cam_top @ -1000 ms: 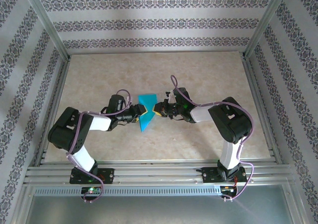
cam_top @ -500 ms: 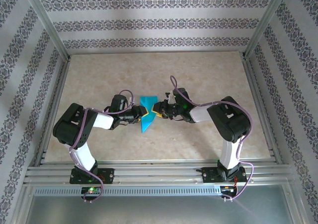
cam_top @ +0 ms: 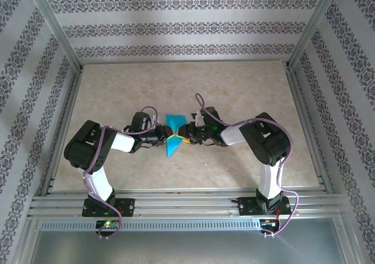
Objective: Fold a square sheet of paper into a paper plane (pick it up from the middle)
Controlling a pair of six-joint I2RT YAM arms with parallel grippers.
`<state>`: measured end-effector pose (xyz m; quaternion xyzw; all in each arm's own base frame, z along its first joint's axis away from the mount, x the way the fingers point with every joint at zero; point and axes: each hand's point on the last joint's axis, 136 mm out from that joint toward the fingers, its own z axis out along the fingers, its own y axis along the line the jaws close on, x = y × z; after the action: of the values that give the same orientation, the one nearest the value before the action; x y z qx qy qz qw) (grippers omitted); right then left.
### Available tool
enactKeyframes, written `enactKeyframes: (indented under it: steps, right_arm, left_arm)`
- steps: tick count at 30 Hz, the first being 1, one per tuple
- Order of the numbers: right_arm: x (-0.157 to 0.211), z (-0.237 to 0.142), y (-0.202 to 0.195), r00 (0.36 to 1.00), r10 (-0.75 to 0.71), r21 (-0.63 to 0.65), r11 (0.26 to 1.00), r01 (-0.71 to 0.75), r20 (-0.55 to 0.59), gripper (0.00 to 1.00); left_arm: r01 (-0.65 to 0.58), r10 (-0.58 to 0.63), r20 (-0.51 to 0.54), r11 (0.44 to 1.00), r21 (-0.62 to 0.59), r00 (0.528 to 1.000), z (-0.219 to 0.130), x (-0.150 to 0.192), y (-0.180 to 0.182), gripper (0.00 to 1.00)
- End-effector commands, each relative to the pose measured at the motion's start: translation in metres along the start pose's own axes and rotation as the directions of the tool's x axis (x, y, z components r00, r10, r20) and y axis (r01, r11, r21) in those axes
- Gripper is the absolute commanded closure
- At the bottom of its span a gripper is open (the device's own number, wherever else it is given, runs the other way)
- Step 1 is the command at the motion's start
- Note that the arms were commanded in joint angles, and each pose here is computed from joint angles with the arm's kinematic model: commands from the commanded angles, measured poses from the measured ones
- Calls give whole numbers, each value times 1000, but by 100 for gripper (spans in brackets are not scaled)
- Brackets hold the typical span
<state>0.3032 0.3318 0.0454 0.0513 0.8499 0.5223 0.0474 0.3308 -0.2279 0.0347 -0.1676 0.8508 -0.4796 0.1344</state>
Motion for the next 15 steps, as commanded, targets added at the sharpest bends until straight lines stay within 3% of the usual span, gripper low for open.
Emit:
enactKeyframes:
  steps: [1, 9, 15]
  right_arm:
    - [8, 5, -9, 999, -28, 20, 999, 29, -20, 68]
    - [1, 8, -9, 999, -26, 47, 999, 25, 25, 86]
    - [0, 10, -16, 999, -4, 95, 995, 0, 44, 90]
  left_arm:
    - [-44, 45, -4, 998, 44, 999, 4, -1, -11, 74]
    - [-43, 43, 3, 998, 43, 999, 5, -2, -10, 73]
    - [-43, 42, 27, 998, 40, 999, -3, -4, -10, 64]
